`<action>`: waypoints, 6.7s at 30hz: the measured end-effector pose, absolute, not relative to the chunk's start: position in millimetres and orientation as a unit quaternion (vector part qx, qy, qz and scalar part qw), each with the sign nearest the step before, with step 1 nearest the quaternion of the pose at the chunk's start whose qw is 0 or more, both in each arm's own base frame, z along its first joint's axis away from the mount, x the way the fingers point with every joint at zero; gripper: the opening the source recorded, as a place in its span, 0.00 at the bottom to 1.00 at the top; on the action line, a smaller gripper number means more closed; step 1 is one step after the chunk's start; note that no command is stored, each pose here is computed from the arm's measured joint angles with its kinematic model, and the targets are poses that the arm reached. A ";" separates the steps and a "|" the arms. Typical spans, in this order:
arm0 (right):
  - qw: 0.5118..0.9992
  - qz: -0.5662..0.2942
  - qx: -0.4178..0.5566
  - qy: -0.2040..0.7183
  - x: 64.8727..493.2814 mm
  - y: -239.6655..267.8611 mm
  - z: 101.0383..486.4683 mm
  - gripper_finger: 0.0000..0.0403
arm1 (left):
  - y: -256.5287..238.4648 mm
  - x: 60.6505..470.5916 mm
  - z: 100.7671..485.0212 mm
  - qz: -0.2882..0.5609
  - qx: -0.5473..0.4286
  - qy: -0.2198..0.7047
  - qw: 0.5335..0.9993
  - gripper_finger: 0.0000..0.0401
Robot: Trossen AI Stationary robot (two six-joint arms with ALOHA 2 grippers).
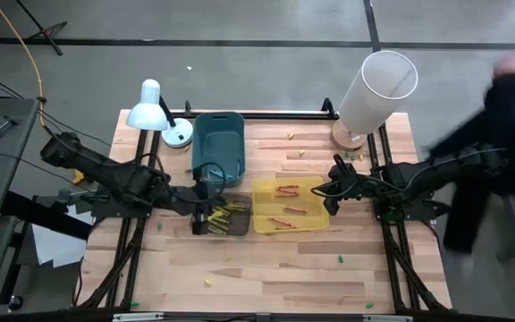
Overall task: Sort crayons
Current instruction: Put the green crayon into the black bin, then return to Home Position
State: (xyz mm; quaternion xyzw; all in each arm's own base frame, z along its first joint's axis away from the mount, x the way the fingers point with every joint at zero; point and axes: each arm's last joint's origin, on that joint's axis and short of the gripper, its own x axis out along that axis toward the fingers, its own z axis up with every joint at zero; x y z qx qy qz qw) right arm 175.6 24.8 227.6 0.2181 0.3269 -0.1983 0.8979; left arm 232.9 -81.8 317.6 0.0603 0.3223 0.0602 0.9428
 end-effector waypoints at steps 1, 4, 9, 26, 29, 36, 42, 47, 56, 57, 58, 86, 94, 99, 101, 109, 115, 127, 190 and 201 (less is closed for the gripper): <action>0.898 -0.198 0.218 0.326 175.7 24.8 227.7 0.00 | -82.4 236.5 313.6 0.052 0.067 0.323 0.943 0.00; 0.897 -0.201 0.225 0.323 175.9 24.8 227.9 0.00 | -76.2 252.4 297.9 0.032 0.104 0.361 0.926 0.00; 0.890 -0.216 0.251 0.314 175.9 24.5 227.9 0.00 | -63.4 281.9 262.4 -0.033 0.104 0.465 0.879 0.00; 0.890 -0.219 0.251 0.313 175.8 24.3 228.0 0.00 | -69.8 287.9 164.9 -0.094 0.167 0.623 0.758 0.00; 0.890 -0.219 0.251 0.313 175.8 24.3 228.0 0.00 | -69.1 282.0 155.4 -0.105 0.159 0.631 0.752 0.00; 0.890 -0.219 0.251 0.312 175.9 24.3 228.0 0.00 | -63.2 280.9 148.9 -0.082 0.168 0.623 0.760 0.00; 0.890 -0.219 0.251 0.313 175.9 24.3 228.0 0.00 | -58.8 282.0 148.3 -0.078 0.172 0.621 0.761 0.01; 0.890 -0.219 0.250 0.313 175.8 24.3 228.0 0.00 | -55.8 282.5 148.0 -0.078 0.177 0.621 0.759 0.08; 0.890 -0.219 0.250 0.313 175.9 24.2 228.0 0.00 | -55.3 280.7 149.5 -0.071 0.167 0.625 0.760 0.28; 0.890 -0.219 0.250 0.313 175.9 24.2 228.0 0.00 | -55.4 280.8 151.1 -0.069 0.163 0.624 0.761 0.30; 0.890 -0.219 0.250 0.313 175.9 24.2 228.0 0.00 | -55.6 281.7 153.6 -0.068 0.160 0.624 0.762 0.32; 0.895 -0.207 0.276 0.283 180.4 25.4 232.6 0.00 | -22.8 152.4 370.8 0.045 0.084 0.182 0.979 0.19; 0.907 -0.187 0.295 0.235 187.1 26.8 241.4 0.00 | -1.0 68.8 392.3 0.088 0.053 0.019 0.994 0.01; 0.912 -0.177 0.305 0.210 190.1 27.4 246.0 0.00 | 2.0 49.6 351.7 0.092 0.010 -0.089 0.992 0.00; 0.912 -0.175 0.307 0.207 190.3 27.5 246.6 0.00 | 1.7 51.7 330.0 0.093 -0.009 -0.134 0.987 0.00; 0.915 -0.157 0.317 0.193 182.7 26.6 254.6 0.00 | -1.0 78.3 253.3 0.115 -0.047 -0.235 0.964 0.00; 0.918 -0.133 0.331 0.175 162.7 23.6 267.3 0.00 | -0.5 81.0 223.9 0.121 -0.082 -0.233 0.961 0.00; 0.943 -0.105 0.283 0.139 134.8 18.0 282.6 0.00 | 1.8 88.0 202.4 0.152 -0.129 -0.198 0.960 0.00; 0.979 -0.033 0.199 -0.041 95.5 10.9 172.7 0.00 | 0.6 94.6 173.8 0.160 -0.168 -0.062 0.971 0.00; 0.979 -0.034 0.197 -0.034 96.4 11.1 171.4 0.00 | 0.6 94.9 173.4 0.160 -0.167 -0.060 0.971 0.00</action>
